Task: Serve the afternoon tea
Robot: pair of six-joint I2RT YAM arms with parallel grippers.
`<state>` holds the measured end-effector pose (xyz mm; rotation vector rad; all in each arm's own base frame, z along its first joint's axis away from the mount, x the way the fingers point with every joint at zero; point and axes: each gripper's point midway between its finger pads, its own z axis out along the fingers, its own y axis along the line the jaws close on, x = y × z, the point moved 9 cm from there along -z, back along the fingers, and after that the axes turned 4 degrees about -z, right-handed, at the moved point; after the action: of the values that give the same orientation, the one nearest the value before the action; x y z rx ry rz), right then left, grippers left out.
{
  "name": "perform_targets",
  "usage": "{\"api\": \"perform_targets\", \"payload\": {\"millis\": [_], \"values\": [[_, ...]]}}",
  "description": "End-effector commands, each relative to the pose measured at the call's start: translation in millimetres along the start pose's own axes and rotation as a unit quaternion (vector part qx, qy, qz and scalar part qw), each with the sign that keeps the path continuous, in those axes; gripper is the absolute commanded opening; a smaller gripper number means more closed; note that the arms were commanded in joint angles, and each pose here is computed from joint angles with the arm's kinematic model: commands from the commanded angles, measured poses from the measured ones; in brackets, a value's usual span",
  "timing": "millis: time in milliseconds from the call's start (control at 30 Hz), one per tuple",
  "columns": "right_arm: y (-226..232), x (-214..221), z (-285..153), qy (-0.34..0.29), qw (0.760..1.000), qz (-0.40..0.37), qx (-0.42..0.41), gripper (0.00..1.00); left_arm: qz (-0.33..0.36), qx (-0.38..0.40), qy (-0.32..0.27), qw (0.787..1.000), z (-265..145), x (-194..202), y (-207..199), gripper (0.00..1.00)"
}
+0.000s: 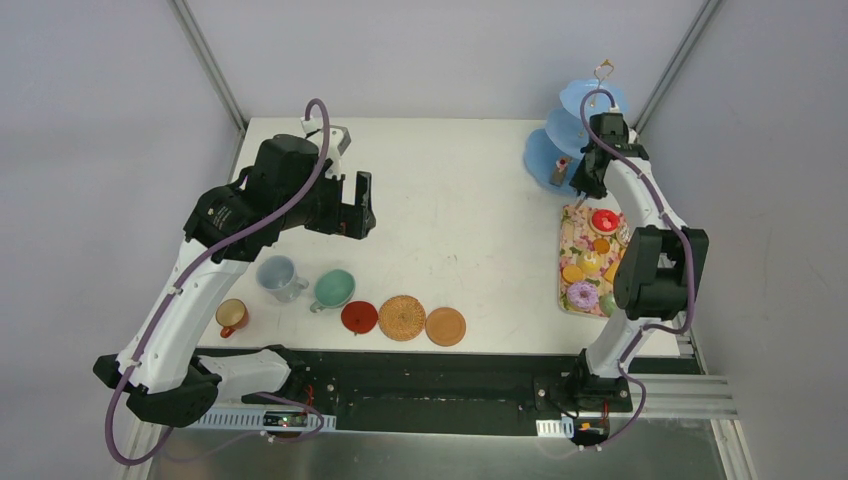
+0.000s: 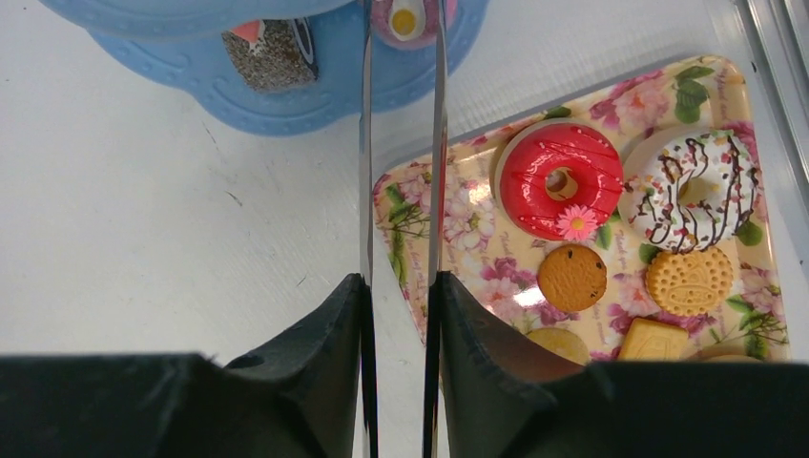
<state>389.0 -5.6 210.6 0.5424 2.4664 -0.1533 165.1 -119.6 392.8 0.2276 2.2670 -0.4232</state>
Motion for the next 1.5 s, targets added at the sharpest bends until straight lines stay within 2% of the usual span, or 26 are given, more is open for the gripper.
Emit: {"api": "perform_targets", "payload": {"millis": [0, 300, 933, 1467], "values": [[11.6, -11.5, -23.7, -0.076, 0.997, 0.026, 0.013, 0.27, 0.016, -0.009, -0.002, 1.0, -2.6, 2.7, 3.1, 1.0], [23.6, -17.0, -18.7, -0.07, 0.997, 0.022, 0.027, 0.29, 0.019, -0.011, -0.004, 1.0, -7.5, 6.7, 5.9, 1.0], [26.6, -18.6, -18.0, -0.053, 0.998, 0.012, 0.021, 0.44, 0.021, -0.014, -0.011, 1.0, -7.7, 3.5, 5.9, 1.0], [23.6, -11.5, -29.9, -0.035, 0.999, 0.008, 0.008, 0.45, 0.023, -0.015, -0.014, 1.0, -9.0, 2.6, 6.1, 1.0]]}}
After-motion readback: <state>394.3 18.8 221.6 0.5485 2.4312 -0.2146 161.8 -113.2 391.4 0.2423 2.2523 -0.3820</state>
